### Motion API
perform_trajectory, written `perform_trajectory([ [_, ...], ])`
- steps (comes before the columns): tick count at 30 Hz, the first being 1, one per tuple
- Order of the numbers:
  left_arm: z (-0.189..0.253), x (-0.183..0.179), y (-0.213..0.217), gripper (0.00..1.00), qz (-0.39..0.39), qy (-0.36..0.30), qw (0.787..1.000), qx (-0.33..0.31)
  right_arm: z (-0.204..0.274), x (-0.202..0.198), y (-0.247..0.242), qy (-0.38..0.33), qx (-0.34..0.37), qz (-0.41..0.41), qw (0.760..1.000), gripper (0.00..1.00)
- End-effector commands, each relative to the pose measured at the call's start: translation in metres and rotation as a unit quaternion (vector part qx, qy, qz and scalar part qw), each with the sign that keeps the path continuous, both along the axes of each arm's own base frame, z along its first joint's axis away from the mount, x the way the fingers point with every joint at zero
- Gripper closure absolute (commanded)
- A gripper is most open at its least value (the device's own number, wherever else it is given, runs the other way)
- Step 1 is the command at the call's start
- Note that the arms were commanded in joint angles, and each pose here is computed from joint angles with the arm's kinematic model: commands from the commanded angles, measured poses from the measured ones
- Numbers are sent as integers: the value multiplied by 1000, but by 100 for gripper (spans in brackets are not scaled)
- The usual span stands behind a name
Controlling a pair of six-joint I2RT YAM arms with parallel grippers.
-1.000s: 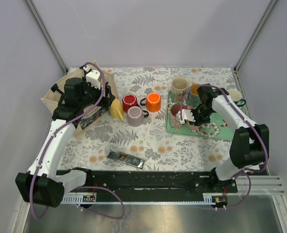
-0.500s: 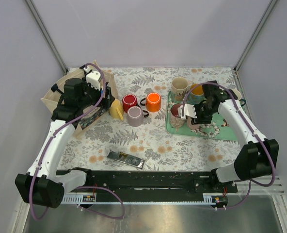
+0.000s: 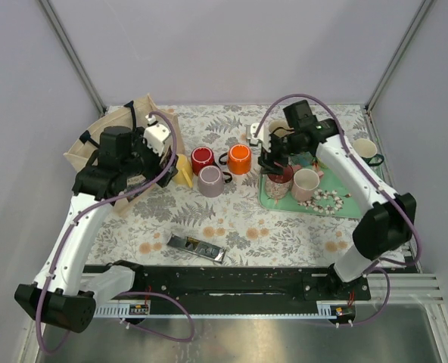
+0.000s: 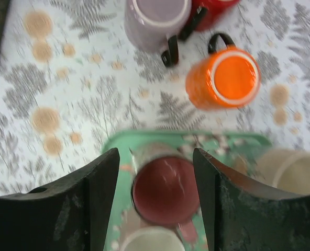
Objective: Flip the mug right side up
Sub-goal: Turn over the cup at the center of the board.
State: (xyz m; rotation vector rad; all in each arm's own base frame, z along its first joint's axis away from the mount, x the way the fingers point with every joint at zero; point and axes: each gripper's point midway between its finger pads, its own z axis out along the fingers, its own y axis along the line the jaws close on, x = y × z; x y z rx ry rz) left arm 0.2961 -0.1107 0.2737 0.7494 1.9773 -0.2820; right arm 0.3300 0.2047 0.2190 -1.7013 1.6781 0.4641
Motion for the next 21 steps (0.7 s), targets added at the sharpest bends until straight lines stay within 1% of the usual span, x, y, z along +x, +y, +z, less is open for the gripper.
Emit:
perform_trajectory([
  [1, 16, -30, 3, 11, -43, -15, 998, 40, 9, 17, 68, 45, 100, 2, 994, 33],
  [4, 8, -44, 9, 11, -47, -10, 997, 61, -18, 25, 95, 54, 74, 22, 996, 34],
  [7, 5, -50, 11, 10, -45, -14, 996, 71, -50, 32, 113, 36, 30, 51, 998, 34],
  [10, 3, -52, 13, 10, -38, -10, 997, 69, -84, 44, 122, 21, -18, 68, 997, 34],
  [12, 3, -53, 13, 10, -36, -9, 997, 66, -104, 52, 125, 26, -37, 66, 997, 34],
  [19, 5, -52, 12, 9, -33, -8, 997, 63, -132, 67, 136, 42, -55, 64, 996, 34],
  [21, 6, -51, 11, 9, -35, -7, 997, 62, -132, 71, 141, 42, -59, 67, 995, 35],
])
